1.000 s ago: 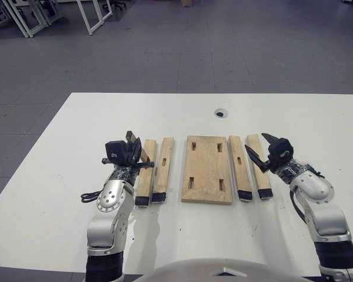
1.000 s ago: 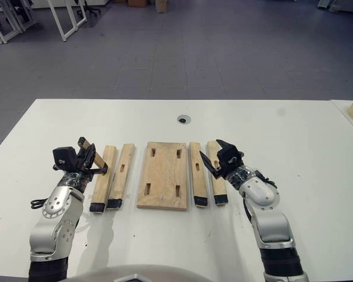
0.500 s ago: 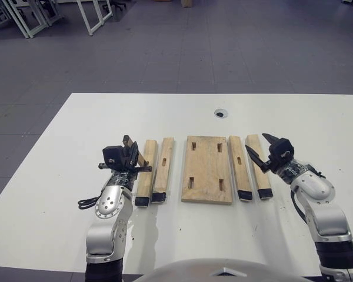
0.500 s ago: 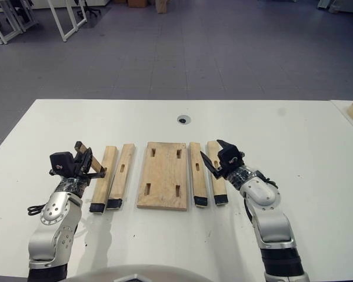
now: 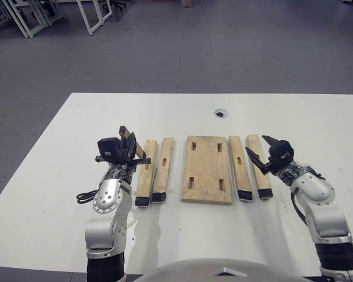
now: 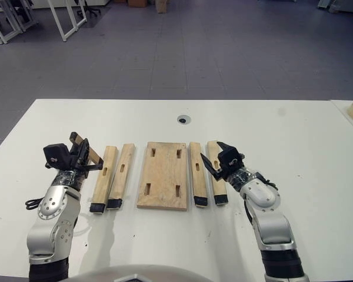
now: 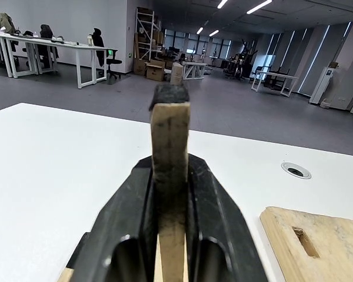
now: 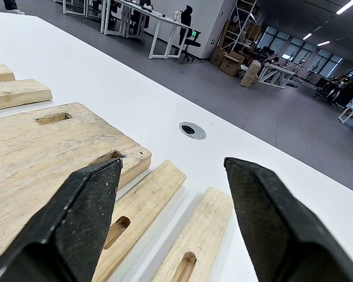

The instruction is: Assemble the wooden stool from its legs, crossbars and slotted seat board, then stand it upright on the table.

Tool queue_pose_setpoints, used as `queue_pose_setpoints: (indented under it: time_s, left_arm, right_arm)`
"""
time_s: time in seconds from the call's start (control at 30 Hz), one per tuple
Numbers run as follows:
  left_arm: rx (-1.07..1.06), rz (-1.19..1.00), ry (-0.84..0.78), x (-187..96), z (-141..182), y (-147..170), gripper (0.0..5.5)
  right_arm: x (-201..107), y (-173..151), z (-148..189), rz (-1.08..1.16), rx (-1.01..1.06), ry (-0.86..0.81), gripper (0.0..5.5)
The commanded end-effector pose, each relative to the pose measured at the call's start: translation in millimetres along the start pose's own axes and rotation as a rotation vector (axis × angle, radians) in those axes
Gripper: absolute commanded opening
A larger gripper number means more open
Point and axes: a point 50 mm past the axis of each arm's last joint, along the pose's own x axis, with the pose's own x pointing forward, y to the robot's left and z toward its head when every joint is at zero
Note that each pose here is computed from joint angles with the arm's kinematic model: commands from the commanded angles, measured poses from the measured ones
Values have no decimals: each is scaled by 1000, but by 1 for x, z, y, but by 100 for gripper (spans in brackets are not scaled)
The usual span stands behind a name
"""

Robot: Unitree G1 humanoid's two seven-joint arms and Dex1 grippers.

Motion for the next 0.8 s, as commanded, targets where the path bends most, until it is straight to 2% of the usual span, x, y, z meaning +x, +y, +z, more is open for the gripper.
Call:
queue_pose_setpoints:
  time_s: [0.03,0.33,0.57,0.8]
  left_arm:
    - [-1,-10,52,-3,-12,0,40]
    - [4,24,89,-6,-26,7,40]
    - [77,-17,254,-4,-46,9,40]
    - [92,-11,87,-17,-28,0,40]
  right_arm:
    - [-1,-2,-1,-6,-7,8,319]
    - [-2,-1,-2,-3,-5,10,319]
    - [-4,1,-3,-9,-1,14,319]
    - [-6,0,-4,-14,0,20,319]
